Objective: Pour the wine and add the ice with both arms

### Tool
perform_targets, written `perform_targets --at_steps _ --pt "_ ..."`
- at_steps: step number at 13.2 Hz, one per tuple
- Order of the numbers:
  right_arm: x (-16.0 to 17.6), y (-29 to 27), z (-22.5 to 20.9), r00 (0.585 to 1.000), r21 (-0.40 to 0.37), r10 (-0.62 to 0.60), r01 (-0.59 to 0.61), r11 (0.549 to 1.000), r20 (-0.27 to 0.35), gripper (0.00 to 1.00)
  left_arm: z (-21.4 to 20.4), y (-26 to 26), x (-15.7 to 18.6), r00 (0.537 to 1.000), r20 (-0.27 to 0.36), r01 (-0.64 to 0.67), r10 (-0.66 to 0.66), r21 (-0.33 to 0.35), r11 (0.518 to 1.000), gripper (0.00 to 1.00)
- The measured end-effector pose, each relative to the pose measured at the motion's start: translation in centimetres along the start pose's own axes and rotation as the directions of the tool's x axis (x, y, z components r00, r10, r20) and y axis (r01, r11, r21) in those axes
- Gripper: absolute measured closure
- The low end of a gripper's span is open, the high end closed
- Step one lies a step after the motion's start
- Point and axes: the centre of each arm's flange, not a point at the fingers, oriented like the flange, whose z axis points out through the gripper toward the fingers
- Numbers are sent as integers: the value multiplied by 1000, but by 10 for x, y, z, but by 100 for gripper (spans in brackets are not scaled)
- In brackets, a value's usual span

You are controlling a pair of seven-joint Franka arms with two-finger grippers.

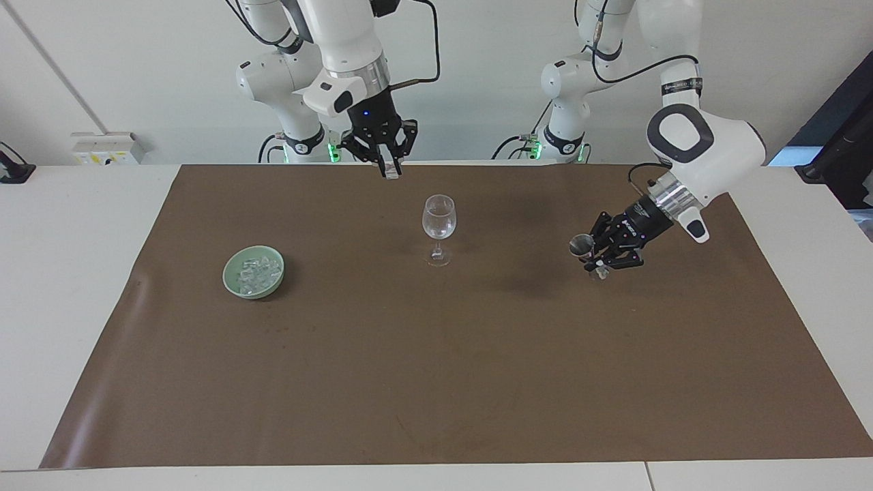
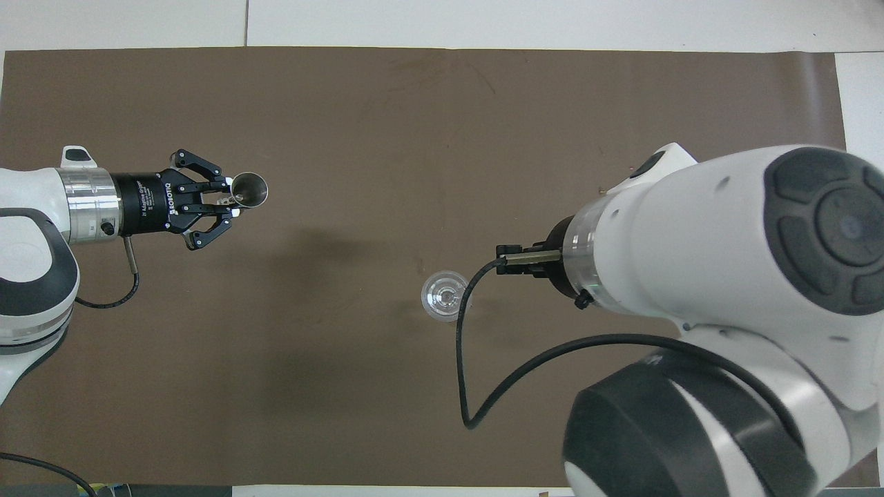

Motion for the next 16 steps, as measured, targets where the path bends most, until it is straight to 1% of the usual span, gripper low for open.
perform_targets --at_steps 1,3,5,7,9,11,14,16 --pt "-3 -15 10 1000 -13 5 -5 1000 -8 75 -1 3 20 999 14 30 -30 -7 1000 78" --pt "-7 -50 43 1000 -62 -2 1 998 -18 75 -3 8 65 996 38 82 -81 -11 997 78" --pt "-4 -71 81 1000 -85 -18 16 996 -20 75 -6 15 110 989 104 109 -109 7 994 78" --pt "0 -69 107 1000 -105 -15 15 994 -2 75 -12 23 151 979 155 135 -133 1 991 78" --pt "-4 -64 117 1000 -106 -13 13 994 -1 75 -19 23 187 958 226 188 -178 -24 982 78" --pt "-15 -68 121 1000 -109 -29 30 994 13 75 -25 18 216 943 258 226 -209 -37 973 78" --pt "-26 -74 120 999 -107 -48 50 993 18 75 -34 4 246 912 315 294 -263 -57 954 78" --pt "-28 -73 121 999 -109 -47 49 993 21 75 -30 -11 259 888 353 338 -294 -69 938 78"
